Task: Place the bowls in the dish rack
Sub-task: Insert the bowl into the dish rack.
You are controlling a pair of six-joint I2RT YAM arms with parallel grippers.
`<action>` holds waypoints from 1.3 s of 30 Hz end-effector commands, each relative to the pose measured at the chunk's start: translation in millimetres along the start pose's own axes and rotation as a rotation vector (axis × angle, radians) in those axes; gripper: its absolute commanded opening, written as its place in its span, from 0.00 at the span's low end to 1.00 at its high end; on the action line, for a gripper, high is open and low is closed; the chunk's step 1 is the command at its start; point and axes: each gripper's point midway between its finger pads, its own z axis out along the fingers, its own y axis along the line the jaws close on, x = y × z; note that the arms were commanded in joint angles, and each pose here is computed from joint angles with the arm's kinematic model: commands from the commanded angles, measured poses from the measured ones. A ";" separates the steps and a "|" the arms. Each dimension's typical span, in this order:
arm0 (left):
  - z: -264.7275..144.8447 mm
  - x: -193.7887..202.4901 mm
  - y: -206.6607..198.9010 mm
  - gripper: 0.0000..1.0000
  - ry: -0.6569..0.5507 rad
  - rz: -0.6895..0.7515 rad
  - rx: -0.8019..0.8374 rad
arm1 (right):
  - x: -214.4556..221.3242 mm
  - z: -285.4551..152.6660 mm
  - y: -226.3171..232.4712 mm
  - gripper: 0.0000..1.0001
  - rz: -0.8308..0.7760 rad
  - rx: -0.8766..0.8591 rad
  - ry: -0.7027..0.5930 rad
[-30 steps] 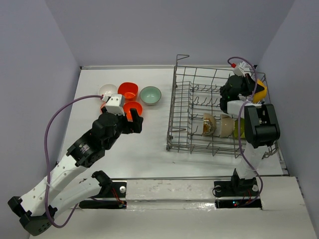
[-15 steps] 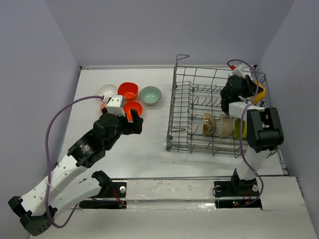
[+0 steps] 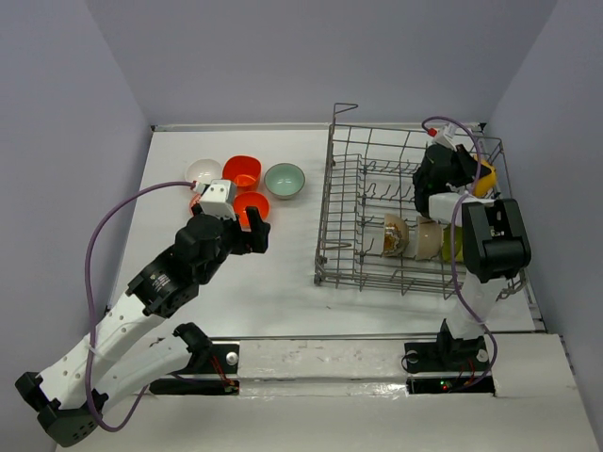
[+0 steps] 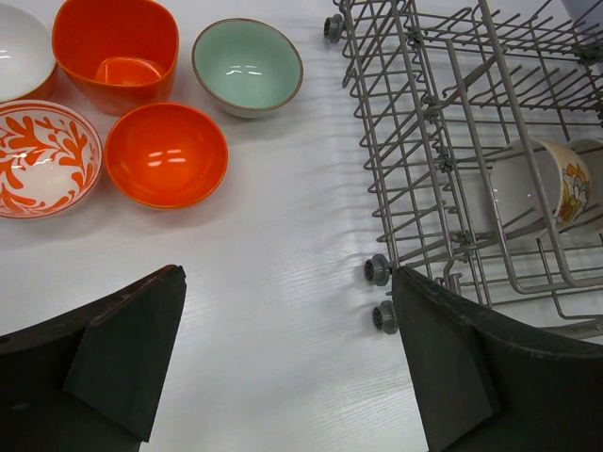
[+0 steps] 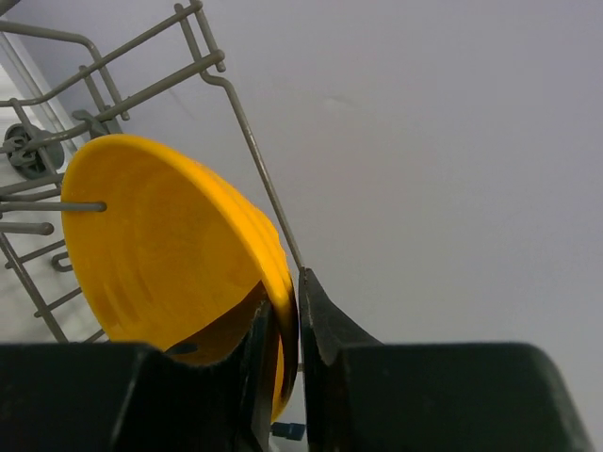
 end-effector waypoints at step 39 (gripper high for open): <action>32.8 2.1 51.0 0.99 0.020 -0.039 -0.204 | -44.6 -52.9 -76.7 0.78 0.725 -0.462 0.105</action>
